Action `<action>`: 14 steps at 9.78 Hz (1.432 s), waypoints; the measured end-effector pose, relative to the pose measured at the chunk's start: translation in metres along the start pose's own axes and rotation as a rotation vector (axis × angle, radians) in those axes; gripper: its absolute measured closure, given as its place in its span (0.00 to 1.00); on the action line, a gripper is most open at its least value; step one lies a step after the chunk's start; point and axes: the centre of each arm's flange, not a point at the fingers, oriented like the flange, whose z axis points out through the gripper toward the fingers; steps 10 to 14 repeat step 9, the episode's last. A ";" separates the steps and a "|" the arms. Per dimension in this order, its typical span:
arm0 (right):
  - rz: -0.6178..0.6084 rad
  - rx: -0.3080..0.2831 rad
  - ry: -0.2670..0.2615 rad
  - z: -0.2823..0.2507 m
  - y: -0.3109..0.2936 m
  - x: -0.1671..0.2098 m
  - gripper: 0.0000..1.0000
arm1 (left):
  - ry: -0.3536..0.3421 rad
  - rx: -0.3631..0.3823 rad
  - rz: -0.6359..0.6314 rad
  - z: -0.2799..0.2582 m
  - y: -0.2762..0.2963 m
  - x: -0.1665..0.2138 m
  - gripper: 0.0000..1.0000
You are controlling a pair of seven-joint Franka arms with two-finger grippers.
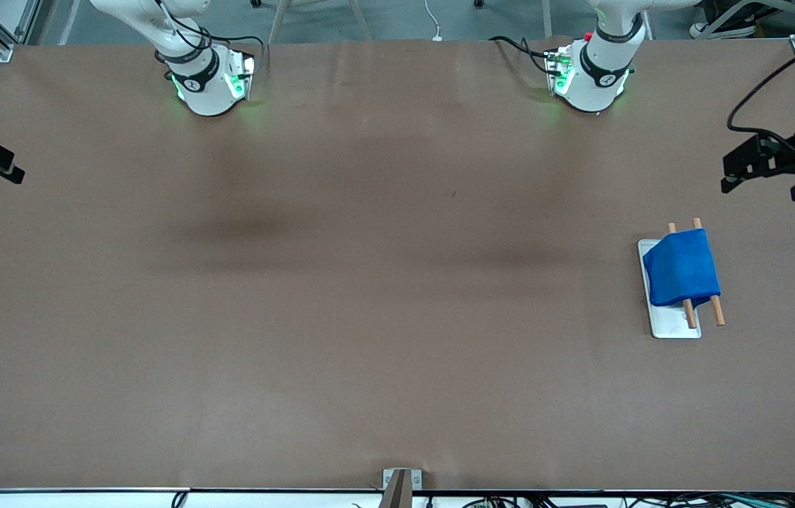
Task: Right arm passes towel to left arm to hang
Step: 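Release the towel and raise the left gripper away from the stand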
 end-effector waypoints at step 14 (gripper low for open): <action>0.005 0.003 0.012 -0.004 0.003 0.000 0.00 | 0.034 -0.007 -0.072 -0.012 0.024 -0.028 0.00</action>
